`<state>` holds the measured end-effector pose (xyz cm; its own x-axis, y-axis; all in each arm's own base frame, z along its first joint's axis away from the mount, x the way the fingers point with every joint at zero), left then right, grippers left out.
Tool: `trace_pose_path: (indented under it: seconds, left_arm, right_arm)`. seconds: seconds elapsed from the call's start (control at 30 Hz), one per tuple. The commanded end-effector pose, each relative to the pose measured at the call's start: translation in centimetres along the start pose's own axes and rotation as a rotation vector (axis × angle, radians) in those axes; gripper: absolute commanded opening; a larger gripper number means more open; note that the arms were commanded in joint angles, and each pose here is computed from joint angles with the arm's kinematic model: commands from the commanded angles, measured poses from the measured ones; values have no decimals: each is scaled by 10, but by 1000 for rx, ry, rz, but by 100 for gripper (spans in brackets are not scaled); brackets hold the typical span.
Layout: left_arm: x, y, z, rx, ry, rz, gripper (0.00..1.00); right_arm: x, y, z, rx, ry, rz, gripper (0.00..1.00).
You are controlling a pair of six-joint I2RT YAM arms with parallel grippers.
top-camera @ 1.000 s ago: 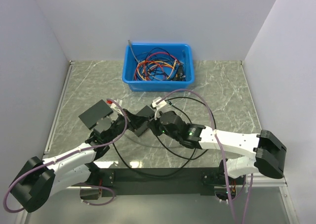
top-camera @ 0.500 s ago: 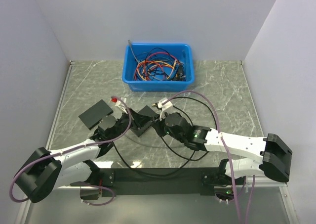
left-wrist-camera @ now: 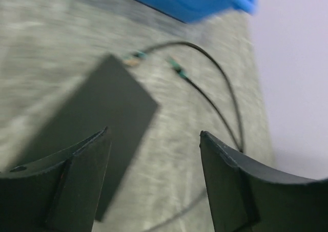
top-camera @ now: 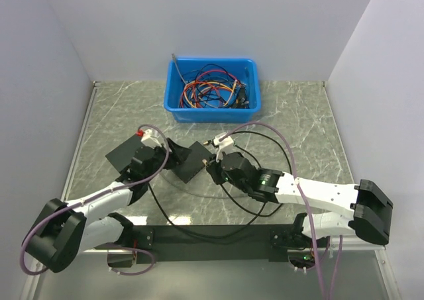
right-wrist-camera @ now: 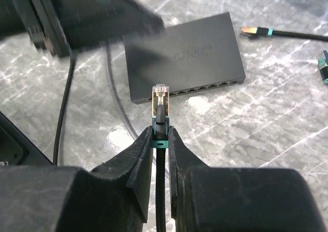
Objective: Insert the plug into the switch port
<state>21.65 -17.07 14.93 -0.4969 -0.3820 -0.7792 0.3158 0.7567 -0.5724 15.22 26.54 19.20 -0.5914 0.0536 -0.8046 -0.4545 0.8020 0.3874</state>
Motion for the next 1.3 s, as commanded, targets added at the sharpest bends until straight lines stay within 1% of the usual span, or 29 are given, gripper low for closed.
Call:
trace_pose_path:
  seconds: [0.0, 0.07, 0.27, 0.3, 0.43, 0.5, 0.53, 0.57, 0.6, 0.7, 0.73, 0.83, 1.0, 1.27]
  left_arm:
    - [-23, 14, -1, -101, -53, 35, 76]
    - [-35, 21, -2, -130, -85, 36, 77]
    - [-51, 42, 13, -169, -83, 39, 77]
    - [-52, 44, 16, -171, -79, 46, 77]
    - [-46, 58, 35, -190, -45, 58, 76]
    - [-48, 57, 41, -152, -61, 63, 76]
    - [-43, 62, 45, -158, -44, 60, 76]
    - [-45, 61, 49, -140, -53, 65, 75]
    - [-39, 67, 54, -145, -29, 63, 75]
    - [-37, 67, 64, -106, -16, 71, 74]
    - [-29, 74, 68, -111, 12, 65, 74]
    - [-23, 78, 77, -87, 37, 61, 73]
    - [-15, 81, 86, -48, 66, 62, 72]
    - [-6, 83, 89, -11, 90, 59, 69]
  right_arm:
    - [8, -6, 7, 48, 19, 31, 0]
    - [13, -8, 11, 49, 44, 34, 0]
    - [36, -8, 42, 81, 161, 30, 0]
    - [45, -10, 50, 94, 192, 23, 0]
    - [54, -13, 63, 115, 228, 25, 0]
    - [57, -15, 68, 125, 245, 23, 0]
    - [56, -15, 71, 126, 246, 27, 0]
    - [52, -13, 75, 112, 229, 33, 0]
    - [53, -15, 78, 123, 233, 32, 0]
    - [51, -17, 84, 134, 230, 35, 0]
    - [48, -21, 87, 144, 225, 41, 0]
    - [47, -27, 92, 166, 229, 41, 0]
    - [45, -36, 99, 171, 238, 68, 0]
    - [50, -34, 107, 158, 258, 85, 0]
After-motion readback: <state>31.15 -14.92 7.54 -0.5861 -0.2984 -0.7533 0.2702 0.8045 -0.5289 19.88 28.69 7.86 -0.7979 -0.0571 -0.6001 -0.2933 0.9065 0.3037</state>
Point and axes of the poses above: each gripper's point midway between its finger pads, its own z axis out along the fingers, its own y axis along the line the jaws close on, x = y × z, the point moved 8 cm from there along -z, back along the fingers, and after that the axes turned 13 degrees about z, right-handed, at the moved point
